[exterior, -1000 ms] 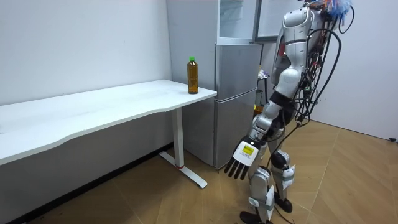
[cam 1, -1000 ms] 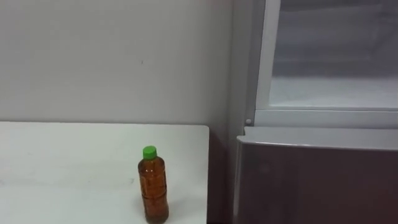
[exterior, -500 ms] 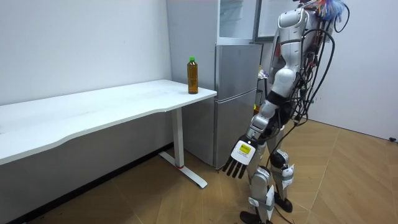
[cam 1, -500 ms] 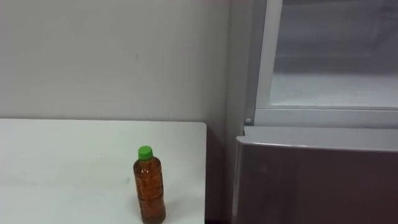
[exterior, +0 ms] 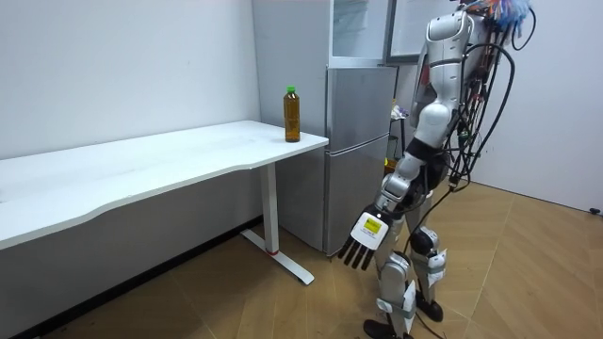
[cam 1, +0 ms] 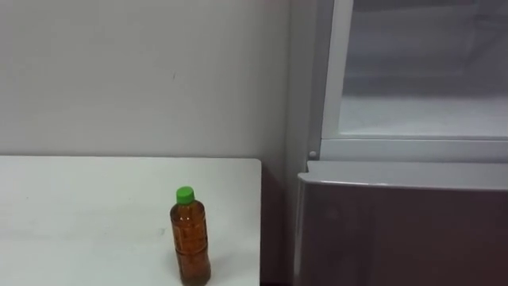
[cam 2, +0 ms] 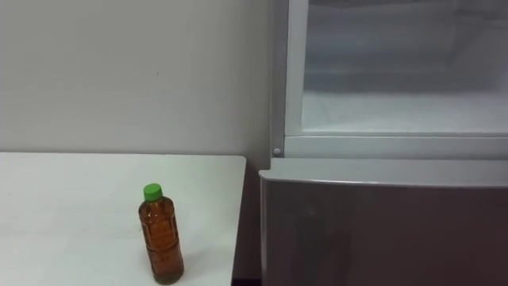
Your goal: Put the bottle in the upper fridge
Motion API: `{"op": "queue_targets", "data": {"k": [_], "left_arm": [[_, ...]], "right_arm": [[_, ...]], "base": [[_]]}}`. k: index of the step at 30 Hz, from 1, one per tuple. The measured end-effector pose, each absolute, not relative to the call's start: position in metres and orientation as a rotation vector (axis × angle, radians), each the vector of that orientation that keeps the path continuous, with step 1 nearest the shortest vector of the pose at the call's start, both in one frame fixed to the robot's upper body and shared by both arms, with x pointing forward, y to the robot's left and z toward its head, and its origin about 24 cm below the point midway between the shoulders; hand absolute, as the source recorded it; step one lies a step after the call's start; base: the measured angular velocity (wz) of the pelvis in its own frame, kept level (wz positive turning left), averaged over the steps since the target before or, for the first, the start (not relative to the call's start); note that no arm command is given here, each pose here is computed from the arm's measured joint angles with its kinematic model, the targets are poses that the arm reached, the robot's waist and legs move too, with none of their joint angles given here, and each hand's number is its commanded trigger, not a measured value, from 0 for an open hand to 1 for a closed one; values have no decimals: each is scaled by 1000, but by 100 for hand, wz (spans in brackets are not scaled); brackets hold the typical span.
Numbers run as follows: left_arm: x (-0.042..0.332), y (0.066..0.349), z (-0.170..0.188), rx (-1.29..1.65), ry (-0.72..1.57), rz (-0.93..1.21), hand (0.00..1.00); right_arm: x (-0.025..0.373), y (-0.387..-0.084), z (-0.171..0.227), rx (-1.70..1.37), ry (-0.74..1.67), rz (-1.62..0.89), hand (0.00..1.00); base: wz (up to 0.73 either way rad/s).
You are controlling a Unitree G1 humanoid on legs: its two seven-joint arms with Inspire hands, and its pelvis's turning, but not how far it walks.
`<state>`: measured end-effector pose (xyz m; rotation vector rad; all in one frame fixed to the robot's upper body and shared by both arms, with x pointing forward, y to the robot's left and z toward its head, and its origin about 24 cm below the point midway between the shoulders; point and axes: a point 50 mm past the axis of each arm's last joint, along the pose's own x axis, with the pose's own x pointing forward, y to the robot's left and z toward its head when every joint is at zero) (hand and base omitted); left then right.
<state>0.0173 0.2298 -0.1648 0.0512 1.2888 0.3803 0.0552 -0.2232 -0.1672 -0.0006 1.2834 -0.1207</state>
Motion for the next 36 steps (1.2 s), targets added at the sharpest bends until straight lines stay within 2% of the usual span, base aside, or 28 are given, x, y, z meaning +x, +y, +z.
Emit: {"op": "queue_targets", "data": {"k": [2, 5, 10, 13, 21, 36], "left_arm": [[20, 232, -164, 64, 1281, 352, 0], [29, 233, -163, 54, 1259, 307, 0], [37, 239, -161, 67, 1238, 279, 0], [37, 244, -159, 64, 1231, 297, 0], [29, 248, -159, 63, 1249, 324, 0], [16, 245, -162, 67, 1293, 339, 0]], "right_arm": [[66, -224, -163, -25, 1236, -77, 0], [106, -222, -145, -119, 1062, 28, 0], [175, -203, -75, -229, 649, 239, 0], [191, -199, -43, -259, 506, 284, 0], [202, -200, 7, -300, 322, 334, 0], [209, -193, 69, -254, 72, 408, 0]], "base": [[2], [-9], [-3], [0], [-10], [-5]]}}
